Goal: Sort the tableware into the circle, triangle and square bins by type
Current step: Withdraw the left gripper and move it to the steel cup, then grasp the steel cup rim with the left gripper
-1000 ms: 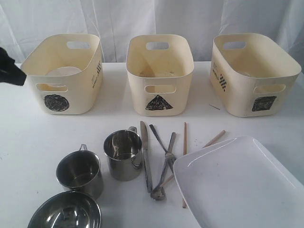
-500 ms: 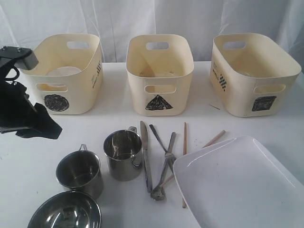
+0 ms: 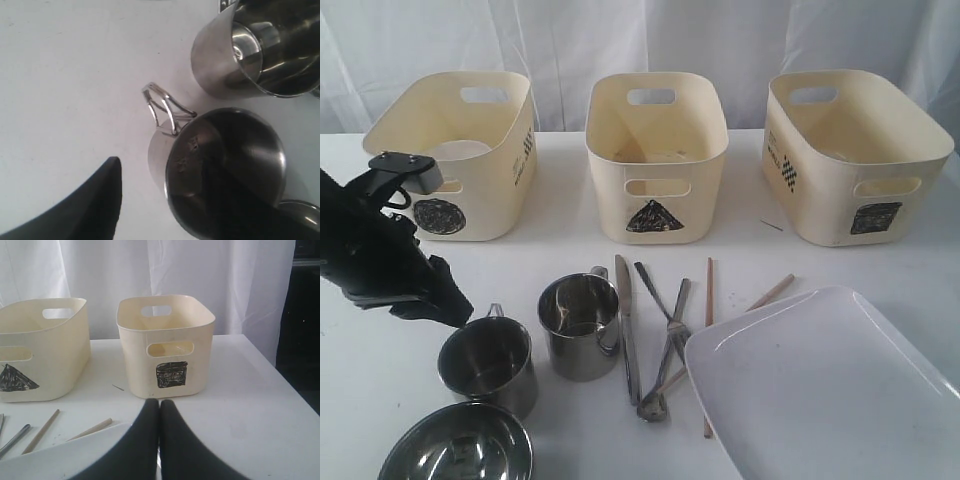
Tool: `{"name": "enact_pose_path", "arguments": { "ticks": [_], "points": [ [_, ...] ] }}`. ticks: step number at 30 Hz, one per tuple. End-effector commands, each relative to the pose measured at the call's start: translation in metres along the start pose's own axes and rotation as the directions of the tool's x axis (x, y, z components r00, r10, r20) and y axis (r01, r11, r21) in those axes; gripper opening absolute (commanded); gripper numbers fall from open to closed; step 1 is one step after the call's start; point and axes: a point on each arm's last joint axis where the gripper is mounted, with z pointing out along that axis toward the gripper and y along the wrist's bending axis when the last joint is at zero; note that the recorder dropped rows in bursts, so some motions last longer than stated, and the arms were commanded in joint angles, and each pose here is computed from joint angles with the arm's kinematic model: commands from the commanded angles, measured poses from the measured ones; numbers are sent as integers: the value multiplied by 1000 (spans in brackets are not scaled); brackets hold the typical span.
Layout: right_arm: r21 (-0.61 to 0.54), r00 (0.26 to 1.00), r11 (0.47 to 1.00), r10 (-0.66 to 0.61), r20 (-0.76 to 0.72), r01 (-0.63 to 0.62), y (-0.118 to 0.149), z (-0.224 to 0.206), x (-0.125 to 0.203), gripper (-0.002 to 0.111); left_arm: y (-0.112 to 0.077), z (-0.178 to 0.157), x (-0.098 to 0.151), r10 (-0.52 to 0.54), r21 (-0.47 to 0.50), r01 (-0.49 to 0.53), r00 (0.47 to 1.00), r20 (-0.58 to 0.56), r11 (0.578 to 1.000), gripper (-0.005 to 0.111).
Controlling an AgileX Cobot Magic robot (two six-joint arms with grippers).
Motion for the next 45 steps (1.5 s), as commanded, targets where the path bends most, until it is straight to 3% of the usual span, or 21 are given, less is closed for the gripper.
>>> {"name": "enact_pose_path", "arguments": {
  "ticks": [1, 4, 8, 18, 25, 32, 45],
  "points": [
    [-1, 1000, 1000, -10, 7, 10, 0, 0, 1, 0, -8, 3, 0, 28, 63, -28, 1000, 2, 998, 54],
    [-1, 1000, 1000, -10, 7, 10, 0, 0, 1, 0, -16, 6, -1, 117, 71, -117, 993, 2, 991, 54],
    [-1, 1000, 1000, -10, 7, 10, 0, 0, 1, 0, -22, 17, -1, 159, 84, -156, 987, -34, 984, 54],
    [-1, 1000, 1000, -10, 7, 10, 0, 0, 1, 0, -14, 32, 2, 172, 69, -166, 981, -87, 984, 54],
    [-1, 1000, 1000, -10, 7, 10, 0, 0, 1, 0, -16, 26, 0, 175, 61, -171, 982, -70, 983, 54],
    [-1, 1000, 1000, -10, 7, 10, 0, 0, 1, 0, -19, 7, -19, 184, 45, -183, 982, -34, 982, 54],
    [-1, 1000, 1000, -10, 7, 10, 0, 0, 1, 0, -22, 7, -14, 169, 87, -162, 982, -80, 983, 54]
  ]
}}
